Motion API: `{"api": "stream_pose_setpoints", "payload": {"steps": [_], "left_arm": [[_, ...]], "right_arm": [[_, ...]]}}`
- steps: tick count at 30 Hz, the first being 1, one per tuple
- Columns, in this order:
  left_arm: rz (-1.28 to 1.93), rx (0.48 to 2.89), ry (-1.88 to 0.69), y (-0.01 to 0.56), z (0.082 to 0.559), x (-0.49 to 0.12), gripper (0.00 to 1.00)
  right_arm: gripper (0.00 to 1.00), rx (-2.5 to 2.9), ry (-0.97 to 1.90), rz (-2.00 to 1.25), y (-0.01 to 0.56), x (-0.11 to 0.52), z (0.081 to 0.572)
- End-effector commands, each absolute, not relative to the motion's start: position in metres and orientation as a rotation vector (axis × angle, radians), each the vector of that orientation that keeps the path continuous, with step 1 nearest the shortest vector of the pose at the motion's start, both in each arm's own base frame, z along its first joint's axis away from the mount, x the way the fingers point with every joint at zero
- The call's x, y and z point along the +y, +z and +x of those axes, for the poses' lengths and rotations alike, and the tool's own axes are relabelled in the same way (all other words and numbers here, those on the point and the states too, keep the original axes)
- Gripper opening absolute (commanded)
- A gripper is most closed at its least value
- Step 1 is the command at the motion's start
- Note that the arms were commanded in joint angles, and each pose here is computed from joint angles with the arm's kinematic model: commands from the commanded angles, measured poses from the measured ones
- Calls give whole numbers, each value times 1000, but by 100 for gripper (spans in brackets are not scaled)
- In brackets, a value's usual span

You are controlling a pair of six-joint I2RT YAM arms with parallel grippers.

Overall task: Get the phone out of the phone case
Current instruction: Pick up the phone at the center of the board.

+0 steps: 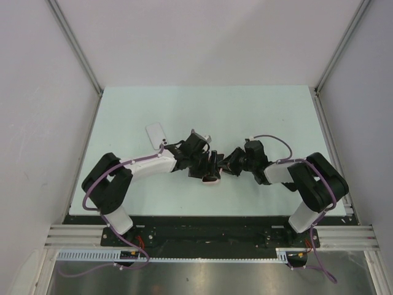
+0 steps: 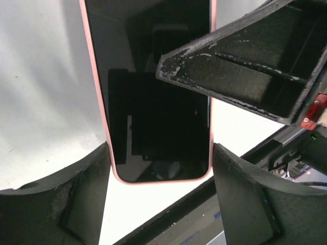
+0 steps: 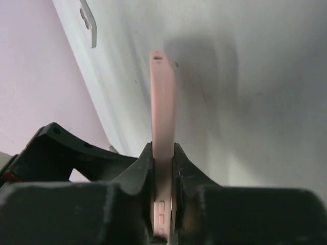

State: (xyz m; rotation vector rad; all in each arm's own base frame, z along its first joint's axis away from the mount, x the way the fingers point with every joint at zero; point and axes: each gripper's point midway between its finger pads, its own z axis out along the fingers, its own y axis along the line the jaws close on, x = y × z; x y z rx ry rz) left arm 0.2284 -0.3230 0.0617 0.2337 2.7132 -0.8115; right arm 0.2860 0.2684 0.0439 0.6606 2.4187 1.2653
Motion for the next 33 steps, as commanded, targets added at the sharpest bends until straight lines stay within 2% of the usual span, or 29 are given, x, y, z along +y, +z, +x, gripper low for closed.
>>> {"api": "stream_pose_setpoints", "payload": {"steps": [1,2,3,4,6,10,11,18,22,33], "left_arm": [[293,2614,-983,97,225,-344,66],[305,2603,-988,101,226,-344,70],[318,2598,-980,102,227,-343,82],[338,2588,-949,102,233,-337,89],[324,2585,-943,109,239,-325,98],[235,2466,-1219,136,241,-302,100],[276,2351,-1349,163,238,-305,100],[127,2061,-1841,210,221,-295,93],[182,1885,-1972,235,213,-294,92],[133,1777,-2168,250,213,-297,72]], "right_arm": [[0,2336,1442,602,69,287,290],[0,2333,1445,589,70,288,290],[0,2323,1456,567,75,287,290],[0,2315,1454,549,78,285,290],[0,2287,1428,484,92,278,290],[0,2220,1349,335,122,262,286],[0,2213,1346,311,126,260,283],[0,1994,1570,29,195,271,259],[0,1956,1633,-8,207,276,252],[0,1860,1879,-131,227,303,227]]}}
